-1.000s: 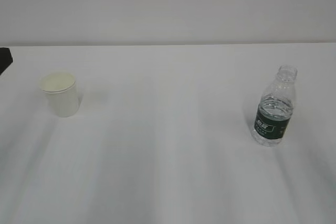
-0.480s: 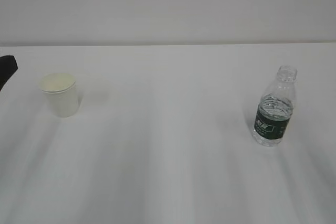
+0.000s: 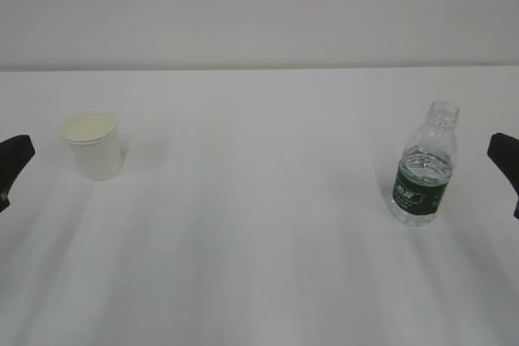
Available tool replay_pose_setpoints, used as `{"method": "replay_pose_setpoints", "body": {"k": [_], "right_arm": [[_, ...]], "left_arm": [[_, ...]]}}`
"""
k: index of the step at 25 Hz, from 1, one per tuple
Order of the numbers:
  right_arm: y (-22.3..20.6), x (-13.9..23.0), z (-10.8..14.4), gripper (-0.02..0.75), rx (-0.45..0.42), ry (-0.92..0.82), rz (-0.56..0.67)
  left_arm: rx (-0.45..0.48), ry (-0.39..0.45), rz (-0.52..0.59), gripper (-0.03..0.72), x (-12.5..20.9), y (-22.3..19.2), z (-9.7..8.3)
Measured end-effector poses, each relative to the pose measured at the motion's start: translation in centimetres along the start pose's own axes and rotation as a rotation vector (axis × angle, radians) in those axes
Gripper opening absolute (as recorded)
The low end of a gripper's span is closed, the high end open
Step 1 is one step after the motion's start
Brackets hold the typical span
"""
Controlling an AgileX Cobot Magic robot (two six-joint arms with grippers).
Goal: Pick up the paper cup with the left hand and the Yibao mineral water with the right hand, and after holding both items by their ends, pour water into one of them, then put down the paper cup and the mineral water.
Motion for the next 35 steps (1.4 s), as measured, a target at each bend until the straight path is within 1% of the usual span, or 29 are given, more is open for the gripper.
{"method": "replay_pose_setpoints", "body": {"k": [4, 10, 14, 18, 20, 21, 27, 31, 35], "right_arm": [[-0.9, 0.1, 0.1, 0.461, -0.025, -0.001, -0.045], [-1.5, 2.4, 0.0, 0.461, -0.04, -0.016, -0.034], [-1.6, 3.1, -0.1, 0.461, -0.054, -0.033, -0.076], [-1.9, 4.2, -0.1, 0.461, -0.063, -0.045, -0.085], [-2.2, 4.9, -0.2, 0.461, -0.068, -0.052, -0.083], [-2.4, 5.3, -0.3, 0.461, -0.067, -0.055, -0.072], [-3.6, 8.7, -0.8, 0.461, -0.036, -0.071, 0.1], [-3.9, 9.1, -0.9, 0.461, -0.035, -0.03, 0.119], [-4.4, 9.0, -0.9, 0.461, -0.033, -0.007, 0.116]], "left_arm": [[-0.006, 0.01, 0.012, 0.468, 0.9, -0.7, 0.1], [-0.003, 0.01, -0.03, 0.468, 1.2, -1.4, 0.1], [-0.003, -0.007, -0.045, 0.468, 1.2, -1.5, 0.1], [-0.004, -0.035, -0.048, 0.468, 1.2, -1.5, 0.0], [-0.005, -0.039, -0.067, 0.467, 1.0, -1.5, 0.1], [-0.005, -0.04, -0.078, 0.467, 0.9, -1.5, 0.1], [-0.006, -0.06, -0.095, 0.467, 0.7, -1.5, 0.1], [-0.005, -0.07, -0.062, 0.467, 1.5, -1.8, 0.0], [0.007, -0.077, 0.023, 0.467, 3.4, -2.4, -0.1]]}}
Point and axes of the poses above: a point on each arm's last joint axis where the gripper is mounted, y pointing back along that axis away from the gripper, z along the wrist's bending axis when the last joint is at zero, x = y × z, the point moved 2 cm from there along -y, pointing out along that axis toward the gripper, and after that the axes turned 10 degrees about -y, right-handed, at the moved point
